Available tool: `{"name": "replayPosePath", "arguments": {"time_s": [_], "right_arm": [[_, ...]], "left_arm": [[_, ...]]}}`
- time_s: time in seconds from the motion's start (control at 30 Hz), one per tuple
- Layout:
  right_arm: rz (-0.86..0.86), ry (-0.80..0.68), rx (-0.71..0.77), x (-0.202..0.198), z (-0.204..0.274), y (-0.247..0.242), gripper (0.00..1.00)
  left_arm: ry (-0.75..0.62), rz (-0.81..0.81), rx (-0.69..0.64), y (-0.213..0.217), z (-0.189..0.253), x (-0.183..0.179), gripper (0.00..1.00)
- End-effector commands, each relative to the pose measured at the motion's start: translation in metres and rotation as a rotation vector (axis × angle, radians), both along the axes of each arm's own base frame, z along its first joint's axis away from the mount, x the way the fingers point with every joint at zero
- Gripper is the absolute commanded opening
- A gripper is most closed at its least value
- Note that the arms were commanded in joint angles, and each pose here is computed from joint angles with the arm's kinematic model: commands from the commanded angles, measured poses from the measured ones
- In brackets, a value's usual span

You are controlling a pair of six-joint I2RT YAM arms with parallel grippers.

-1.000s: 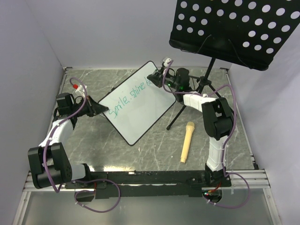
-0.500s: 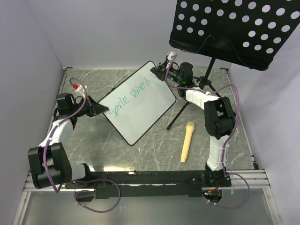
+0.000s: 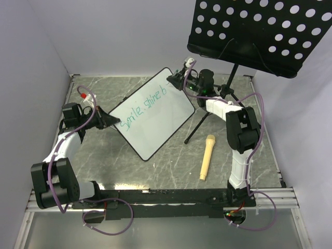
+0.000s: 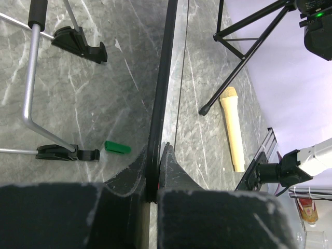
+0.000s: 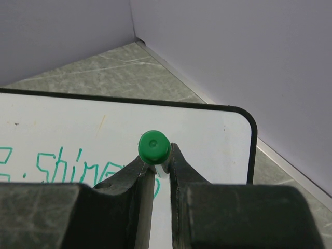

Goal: Write a sentence on the whiteboard
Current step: Pick up the sentence from the whiteboard.

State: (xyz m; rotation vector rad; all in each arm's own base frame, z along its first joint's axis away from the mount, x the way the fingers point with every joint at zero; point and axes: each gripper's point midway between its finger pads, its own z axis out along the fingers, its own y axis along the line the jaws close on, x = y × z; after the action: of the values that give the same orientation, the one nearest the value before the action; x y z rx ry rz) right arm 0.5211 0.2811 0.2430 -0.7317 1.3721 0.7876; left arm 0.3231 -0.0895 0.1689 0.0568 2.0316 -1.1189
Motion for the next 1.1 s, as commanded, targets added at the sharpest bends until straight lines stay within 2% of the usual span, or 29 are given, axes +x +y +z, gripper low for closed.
{"name": "replayPosePath", "arguments": {"time_s": [0.0,1.07], "right_arm": [[0.032,-0.080,0.028,-0.007,0.034,-0.006,0.00],[0.061,-0.034,0.007,0.004,0.008,0.011,0.00]], "left_arm": [[-0.098,0.091,0.258,0.031,-0.031,0.018,0.01],[-0.102,0.085,0.262,0.031,-0.031,0.021,0.01]]}}
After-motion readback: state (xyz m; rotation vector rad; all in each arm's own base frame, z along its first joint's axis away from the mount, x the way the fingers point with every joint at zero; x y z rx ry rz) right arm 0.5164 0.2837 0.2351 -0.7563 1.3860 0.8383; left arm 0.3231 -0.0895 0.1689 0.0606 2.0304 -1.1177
